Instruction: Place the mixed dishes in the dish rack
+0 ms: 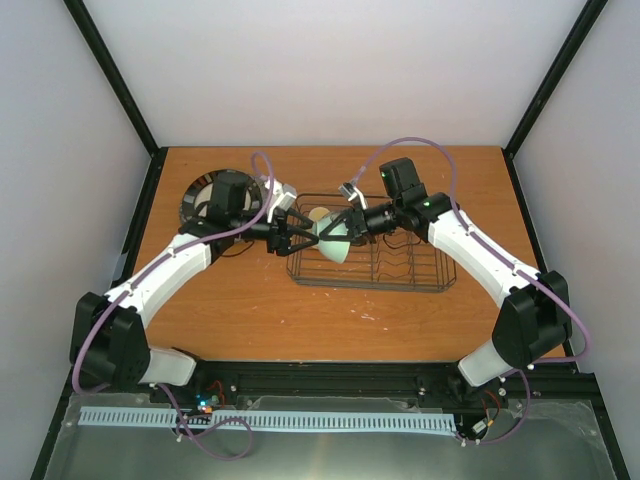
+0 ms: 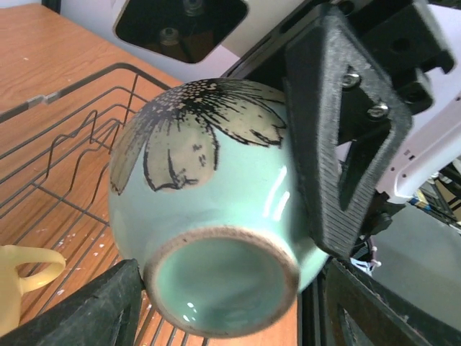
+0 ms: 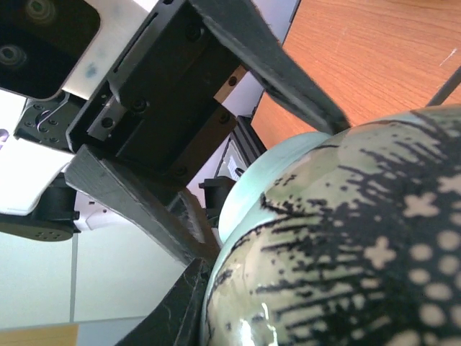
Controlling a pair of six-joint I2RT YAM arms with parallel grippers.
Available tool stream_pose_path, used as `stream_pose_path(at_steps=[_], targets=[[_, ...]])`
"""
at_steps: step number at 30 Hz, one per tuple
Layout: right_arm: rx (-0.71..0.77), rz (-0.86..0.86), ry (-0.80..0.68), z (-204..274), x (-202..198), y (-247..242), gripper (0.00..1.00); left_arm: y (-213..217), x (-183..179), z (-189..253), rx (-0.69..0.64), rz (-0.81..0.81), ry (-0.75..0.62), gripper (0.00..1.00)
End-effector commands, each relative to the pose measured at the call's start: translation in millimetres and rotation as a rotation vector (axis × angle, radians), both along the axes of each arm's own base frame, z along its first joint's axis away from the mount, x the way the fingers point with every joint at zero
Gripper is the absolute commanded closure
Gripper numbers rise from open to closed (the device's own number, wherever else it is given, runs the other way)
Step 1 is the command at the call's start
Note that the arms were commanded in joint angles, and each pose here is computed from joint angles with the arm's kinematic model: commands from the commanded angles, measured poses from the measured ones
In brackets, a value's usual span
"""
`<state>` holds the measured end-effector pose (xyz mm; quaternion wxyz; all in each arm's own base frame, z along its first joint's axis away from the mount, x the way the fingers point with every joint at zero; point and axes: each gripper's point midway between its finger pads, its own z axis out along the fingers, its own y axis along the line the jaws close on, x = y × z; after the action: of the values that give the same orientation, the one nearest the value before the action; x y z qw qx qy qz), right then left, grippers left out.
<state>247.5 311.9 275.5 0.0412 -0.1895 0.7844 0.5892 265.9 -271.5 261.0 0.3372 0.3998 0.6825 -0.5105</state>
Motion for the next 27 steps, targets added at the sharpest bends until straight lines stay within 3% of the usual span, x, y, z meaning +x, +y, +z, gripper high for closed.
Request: stream_pose_path(at_steps=[1, 9, 11, 14, 21, 27], targets=[[0.091, 0.063, -0.088, 29.3, -7.2, 8.0, 0.97, -13.2, 2.6, 1.2, 0.042, 0.007, -0.011, 0.30], [0.099, 0.073, -0.082, 30.4, -8.7, 10.8, 0.97, -13.0, 14.1, -6.7, 0.091, 0.064, -0.021, 0.33], [0.099, 0.079, -0.077, 29.3, -9.6, 12.3, 0.97, -13.4, 15.3, -5.9, 0.084, 0.068, -0.025, 0.42], [0.099, 0.087, -0.073, 27.7, -11.1, 14.6, 0.97, -15.0, 17.6, -3.7, 0.073, 0.070, -0.032, 0.66], [0.101, 0.094, -0.073, 26.4, -11.0, 17.2, 0.97, -18.9, 18.1, -1.0, 0.050, 0.042, -0.043, 0.98], [0.083, 0.089, -0.071, 19.3, -9.3, 17.5, 0.97, -15.9, 20.0, 1.0, 0.068, 0.068, -0.069, 0.99]])
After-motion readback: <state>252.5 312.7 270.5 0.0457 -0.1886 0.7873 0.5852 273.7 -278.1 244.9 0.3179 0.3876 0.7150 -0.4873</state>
